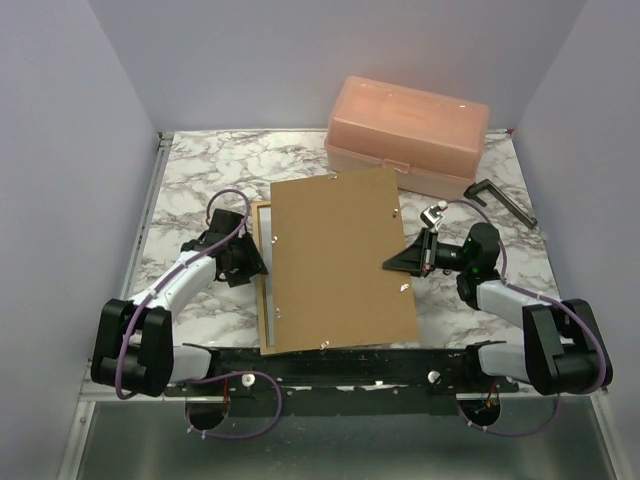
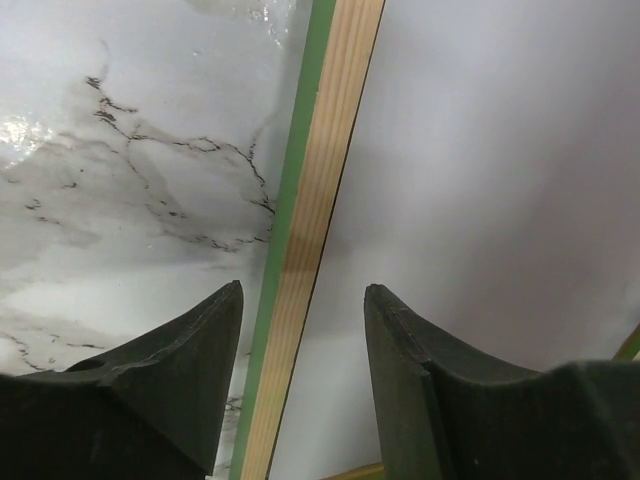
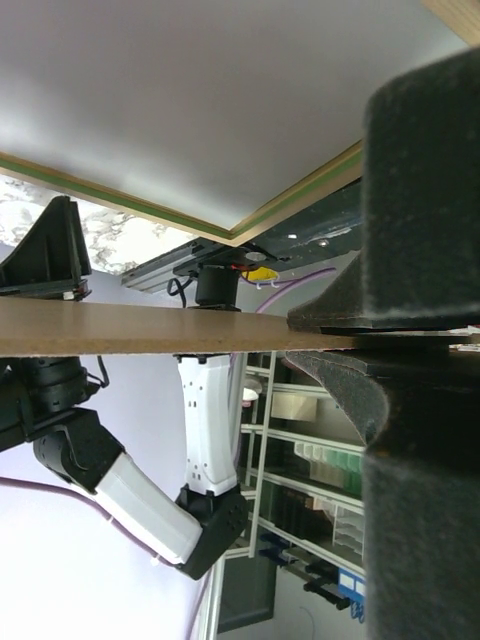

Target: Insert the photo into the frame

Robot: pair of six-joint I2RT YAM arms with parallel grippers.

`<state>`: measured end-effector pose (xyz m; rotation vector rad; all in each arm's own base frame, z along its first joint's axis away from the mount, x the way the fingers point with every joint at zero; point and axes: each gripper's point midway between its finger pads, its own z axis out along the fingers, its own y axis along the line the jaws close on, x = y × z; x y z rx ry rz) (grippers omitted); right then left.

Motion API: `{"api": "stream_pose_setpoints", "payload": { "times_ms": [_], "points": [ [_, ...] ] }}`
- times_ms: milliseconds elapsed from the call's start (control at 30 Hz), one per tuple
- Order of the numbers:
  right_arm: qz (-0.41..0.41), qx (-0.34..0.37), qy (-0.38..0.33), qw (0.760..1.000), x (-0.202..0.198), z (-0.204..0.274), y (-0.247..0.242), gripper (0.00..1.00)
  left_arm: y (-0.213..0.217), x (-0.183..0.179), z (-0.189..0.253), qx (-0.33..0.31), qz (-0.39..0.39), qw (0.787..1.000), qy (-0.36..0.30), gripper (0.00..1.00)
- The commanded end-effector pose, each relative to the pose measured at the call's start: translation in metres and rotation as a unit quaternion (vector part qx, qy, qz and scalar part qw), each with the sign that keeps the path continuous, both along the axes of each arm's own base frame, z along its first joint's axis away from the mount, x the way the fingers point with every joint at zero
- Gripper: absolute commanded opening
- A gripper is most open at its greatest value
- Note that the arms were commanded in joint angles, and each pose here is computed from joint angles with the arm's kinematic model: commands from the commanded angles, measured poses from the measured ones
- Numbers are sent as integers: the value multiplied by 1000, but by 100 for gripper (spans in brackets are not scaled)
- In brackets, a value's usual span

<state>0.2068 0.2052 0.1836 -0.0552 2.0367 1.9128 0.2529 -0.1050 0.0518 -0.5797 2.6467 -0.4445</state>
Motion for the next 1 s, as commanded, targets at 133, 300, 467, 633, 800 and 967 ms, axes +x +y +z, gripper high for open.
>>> {"api": "stream_pose_setpoints", "payload": {
  "times_ms": [133,300,467,633,800,967],
  "points": [
    [19,18,-56,998,0,5,0,1,-21,11,-14,10,-36,999,12,47],
    [14,13,-63,998,2,-2,0,1,-45,14,-21,38,-89,995,25,39],
    [14,11,-55,998,3,-7,0,1,-52,16,-19,55,-95,994,20,39],
    [11,4,-52,999,6,-11,0,1,-41,15,-8,64,-89,994,9,53],
    [8,-9,-47,999,12,-15,-2,1,-29,11,-3,37,-72,997,-5,56],
    [0,-22,-47,999,22,-16,-6,1,-24,7,-6,24,-65,998,-7,56]
  ]
}}
